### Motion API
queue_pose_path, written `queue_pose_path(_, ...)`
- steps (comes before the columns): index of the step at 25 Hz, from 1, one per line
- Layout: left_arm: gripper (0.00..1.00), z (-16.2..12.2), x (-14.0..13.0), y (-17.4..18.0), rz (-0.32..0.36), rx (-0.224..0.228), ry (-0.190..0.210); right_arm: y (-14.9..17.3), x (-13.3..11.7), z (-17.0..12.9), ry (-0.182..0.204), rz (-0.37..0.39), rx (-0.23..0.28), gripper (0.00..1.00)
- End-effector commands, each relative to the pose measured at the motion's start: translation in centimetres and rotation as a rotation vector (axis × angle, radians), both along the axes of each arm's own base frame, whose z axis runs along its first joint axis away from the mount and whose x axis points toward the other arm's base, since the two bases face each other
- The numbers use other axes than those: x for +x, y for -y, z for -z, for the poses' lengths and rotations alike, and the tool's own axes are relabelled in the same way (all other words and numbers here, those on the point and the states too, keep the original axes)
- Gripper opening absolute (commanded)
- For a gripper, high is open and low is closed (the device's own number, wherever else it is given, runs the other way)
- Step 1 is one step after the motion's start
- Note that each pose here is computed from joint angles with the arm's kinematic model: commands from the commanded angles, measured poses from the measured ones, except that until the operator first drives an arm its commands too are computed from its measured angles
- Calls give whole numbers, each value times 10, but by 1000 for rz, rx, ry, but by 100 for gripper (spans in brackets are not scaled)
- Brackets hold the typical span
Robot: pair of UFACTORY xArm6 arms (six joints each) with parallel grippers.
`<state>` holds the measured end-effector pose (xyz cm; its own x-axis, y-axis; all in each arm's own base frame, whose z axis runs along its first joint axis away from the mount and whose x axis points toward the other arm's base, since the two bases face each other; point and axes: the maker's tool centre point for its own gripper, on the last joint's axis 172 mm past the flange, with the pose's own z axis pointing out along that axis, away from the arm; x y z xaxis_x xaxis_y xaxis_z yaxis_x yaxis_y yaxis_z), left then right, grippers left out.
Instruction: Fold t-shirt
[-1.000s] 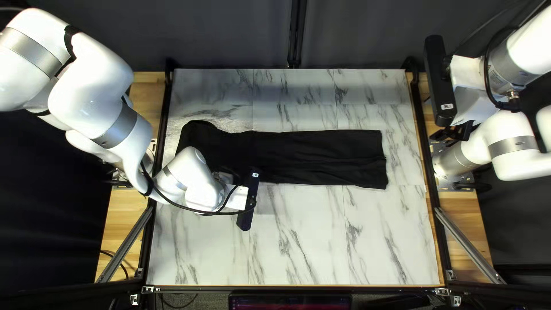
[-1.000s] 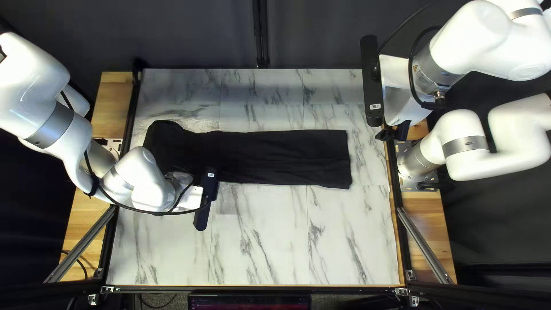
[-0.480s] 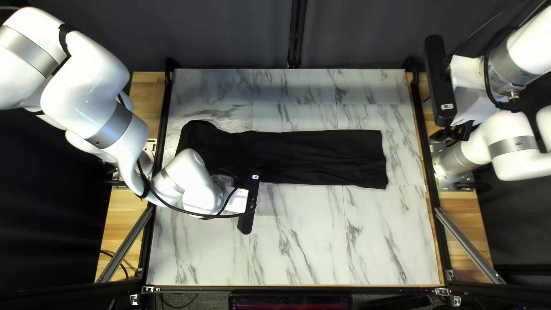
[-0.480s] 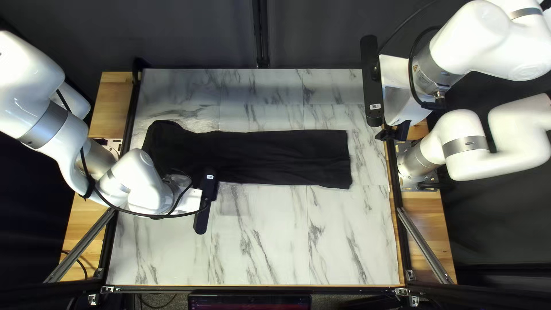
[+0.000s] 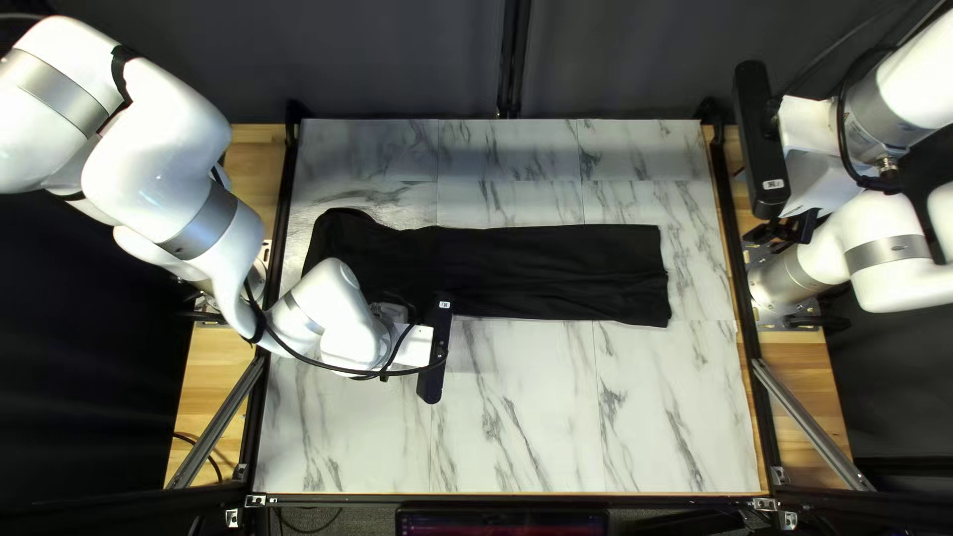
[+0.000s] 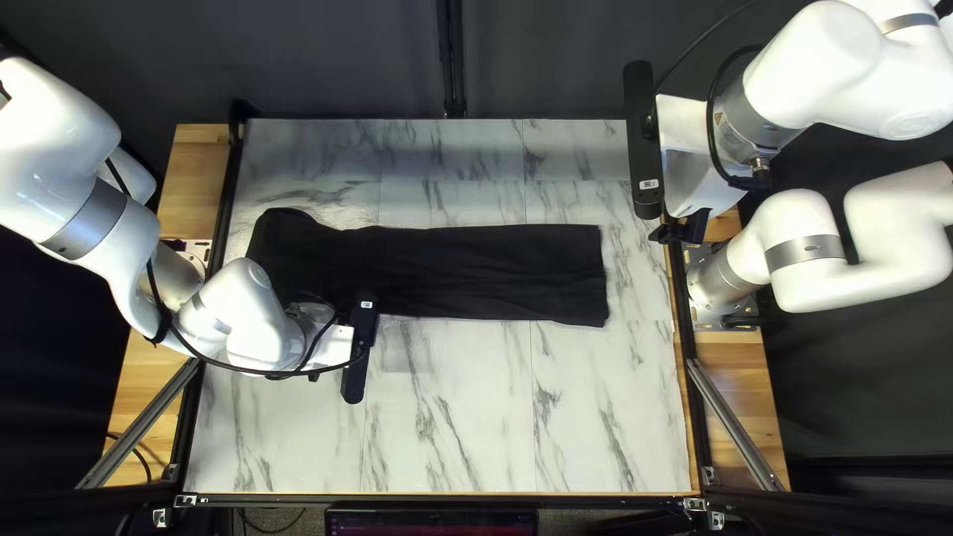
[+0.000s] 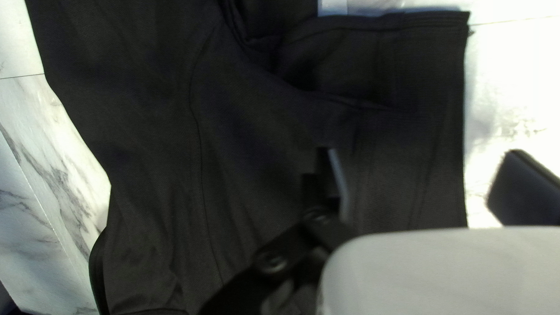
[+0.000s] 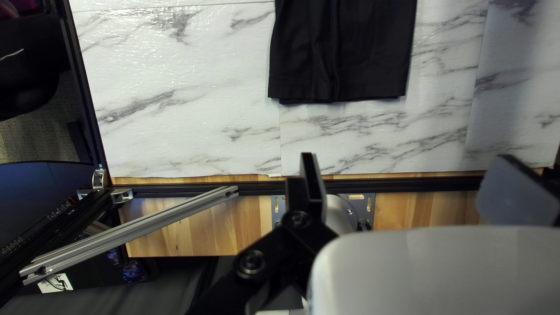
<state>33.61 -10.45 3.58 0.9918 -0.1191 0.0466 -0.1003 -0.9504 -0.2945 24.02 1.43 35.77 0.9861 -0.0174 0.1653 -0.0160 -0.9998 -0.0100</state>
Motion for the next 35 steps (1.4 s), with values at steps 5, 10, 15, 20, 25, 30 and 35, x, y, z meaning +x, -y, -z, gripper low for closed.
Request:
queue_pose_path(5,0,7,5,-5,-22,-5,15,0,0,0,0,0,0,100)
queue_pose_path(10,0,0,7,-3,-22,-10,20,0,0,0,0,0,0,100)
queue_pose_path(15,73,-4,11,2,-17,-9,27,0,0,0,0,0,0,100)
queue_pose_path(20,99,-1,13,2,-14,-15,31,0,0,0,0,0,0,100)
queue_pose_path(25,96,3,14,1,-24,-12,36,0,0,0,0,0,0,100)
queue_pose_path(30,86,9,13,-3,-43,-9,42,0,0,0,0,0,0,100)
queue_pose_path(35,32,12,11,-6,-60,-11,43,0,0,0,0,0,0,100)
